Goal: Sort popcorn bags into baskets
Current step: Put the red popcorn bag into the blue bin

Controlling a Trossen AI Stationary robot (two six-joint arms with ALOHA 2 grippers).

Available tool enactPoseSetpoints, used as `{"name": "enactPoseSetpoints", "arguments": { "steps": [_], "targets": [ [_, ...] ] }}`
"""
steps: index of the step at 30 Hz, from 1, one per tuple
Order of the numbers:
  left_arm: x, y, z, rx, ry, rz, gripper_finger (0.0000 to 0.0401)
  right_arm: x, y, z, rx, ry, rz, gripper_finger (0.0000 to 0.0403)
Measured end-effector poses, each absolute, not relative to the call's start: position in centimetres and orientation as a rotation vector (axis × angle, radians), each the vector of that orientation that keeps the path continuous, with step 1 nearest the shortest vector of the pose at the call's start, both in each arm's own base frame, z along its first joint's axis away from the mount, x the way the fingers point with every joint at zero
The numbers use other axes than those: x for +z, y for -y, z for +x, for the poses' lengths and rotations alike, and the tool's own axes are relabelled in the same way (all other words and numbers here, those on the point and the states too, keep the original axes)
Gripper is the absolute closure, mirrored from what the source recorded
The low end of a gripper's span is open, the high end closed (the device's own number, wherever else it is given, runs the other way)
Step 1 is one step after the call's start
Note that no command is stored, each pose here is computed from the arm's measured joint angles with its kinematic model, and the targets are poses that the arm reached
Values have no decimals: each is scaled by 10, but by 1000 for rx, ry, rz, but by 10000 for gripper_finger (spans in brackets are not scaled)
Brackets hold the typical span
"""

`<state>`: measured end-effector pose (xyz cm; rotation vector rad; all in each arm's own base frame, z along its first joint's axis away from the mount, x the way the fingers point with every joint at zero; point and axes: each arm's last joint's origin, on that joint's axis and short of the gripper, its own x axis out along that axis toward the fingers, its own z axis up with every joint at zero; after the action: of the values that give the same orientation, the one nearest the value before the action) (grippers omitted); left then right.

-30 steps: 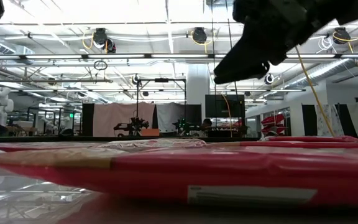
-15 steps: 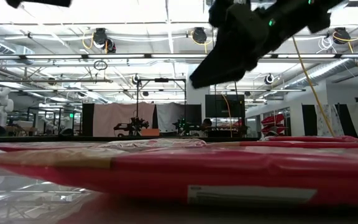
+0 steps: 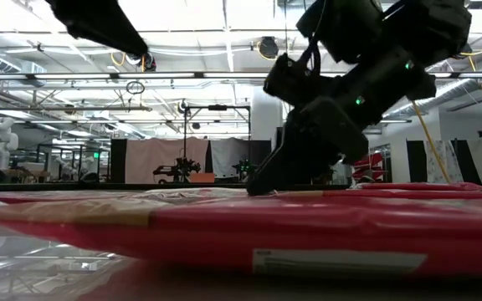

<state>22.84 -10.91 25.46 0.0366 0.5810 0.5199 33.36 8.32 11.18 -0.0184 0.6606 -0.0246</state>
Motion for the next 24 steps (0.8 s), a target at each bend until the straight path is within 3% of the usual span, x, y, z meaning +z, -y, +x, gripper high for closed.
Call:
{"name": "enactPoseSetpoints", "arguments": {
  "steps": [6,11,24],
  "targets": [
    [244,111,253,430,-599,65,311,137,-95,314,36,-729,-175,206],
    [230,98,277,447,-619,110,311,136,-90,310,34,-776,-330,206],
    [157,54,318,409,-898,-56,311,131,-87,310,73,-812,-504,206]
  ]
}}
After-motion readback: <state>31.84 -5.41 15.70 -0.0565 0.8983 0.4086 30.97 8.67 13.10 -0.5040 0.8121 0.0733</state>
